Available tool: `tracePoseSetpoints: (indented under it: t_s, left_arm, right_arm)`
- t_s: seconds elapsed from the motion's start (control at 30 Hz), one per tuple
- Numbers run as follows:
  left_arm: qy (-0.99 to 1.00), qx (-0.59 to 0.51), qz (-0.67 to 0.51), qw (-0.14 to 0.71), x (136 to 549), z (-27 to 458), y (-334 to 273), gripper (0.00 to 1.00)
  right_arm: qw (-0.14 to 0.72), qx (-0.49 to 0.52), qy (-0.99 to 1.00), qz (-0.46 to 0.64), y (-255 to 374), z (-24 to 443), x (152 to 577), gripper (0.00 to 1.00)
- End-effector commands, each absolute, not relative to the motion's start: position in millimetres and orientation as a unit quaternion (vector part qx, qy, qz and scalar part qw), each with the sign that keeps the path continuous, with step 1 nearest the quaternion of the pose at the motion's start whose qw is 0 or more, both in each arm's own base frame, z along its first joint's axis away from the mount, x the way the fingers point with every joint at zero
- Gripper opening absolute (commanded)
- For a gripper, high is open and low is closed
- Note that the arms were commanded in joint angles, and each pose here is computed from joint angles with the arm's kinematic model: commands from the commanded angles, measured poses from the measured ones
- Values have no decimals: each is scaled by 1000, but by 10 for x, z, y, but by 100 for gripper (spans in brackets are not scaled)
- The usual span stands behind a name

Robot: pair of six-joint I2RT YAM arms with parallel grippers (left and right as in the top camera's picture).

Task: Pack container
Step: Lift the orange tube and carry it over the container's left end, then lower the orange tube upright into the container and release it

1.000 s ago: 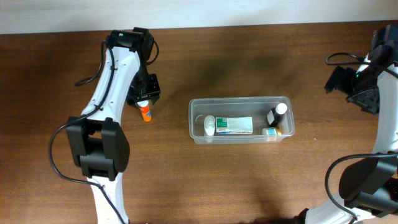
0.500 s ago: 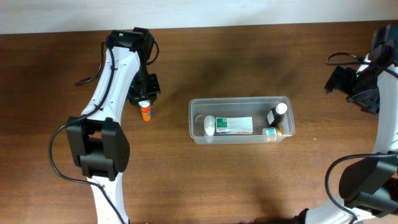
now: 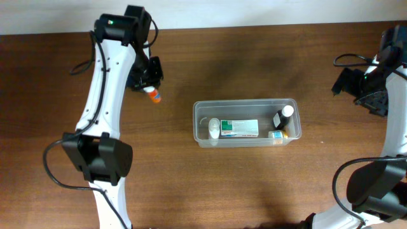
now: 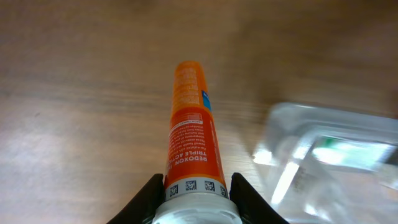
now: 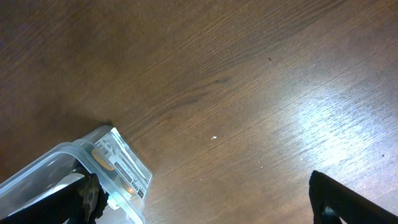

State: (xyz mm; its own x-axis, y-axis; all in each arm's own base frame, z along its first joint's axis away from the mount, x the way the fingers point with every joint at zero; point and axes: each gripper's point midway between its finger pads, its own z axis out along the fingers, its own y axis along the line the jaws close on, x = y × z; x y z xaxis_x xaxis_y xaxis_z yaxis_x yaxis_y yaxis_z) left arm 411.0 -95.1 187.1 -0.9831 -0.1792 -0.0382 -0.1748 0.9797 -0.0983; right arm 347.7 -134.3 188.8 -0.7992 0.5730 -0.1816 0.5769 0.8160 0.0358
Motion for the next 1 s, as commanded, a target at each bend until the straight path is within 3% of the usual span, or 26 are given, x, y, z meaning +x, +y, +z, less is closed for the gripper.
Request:
tracePoseSetpoints:
  t_s: [0.0, 0.33, 0.97]
  left_arm:
    - [988, -39, -122, 84, 3988, 2453, -1298, 21]
    - [980, 61, -153, 111, 3510, 2823, -2026, 22]
    - [991, 71, -92, 62, 3413, 2227, -2240, 22]
  right_arm:
    - [89, 306, 948, -15, -1369, 1866, 3466, 99]
    - [89, 306, 948, -15, -1369, 1866, 3466, 98]
    - [89, 306, 948, -15, -1369, 1866, 3466, 98]
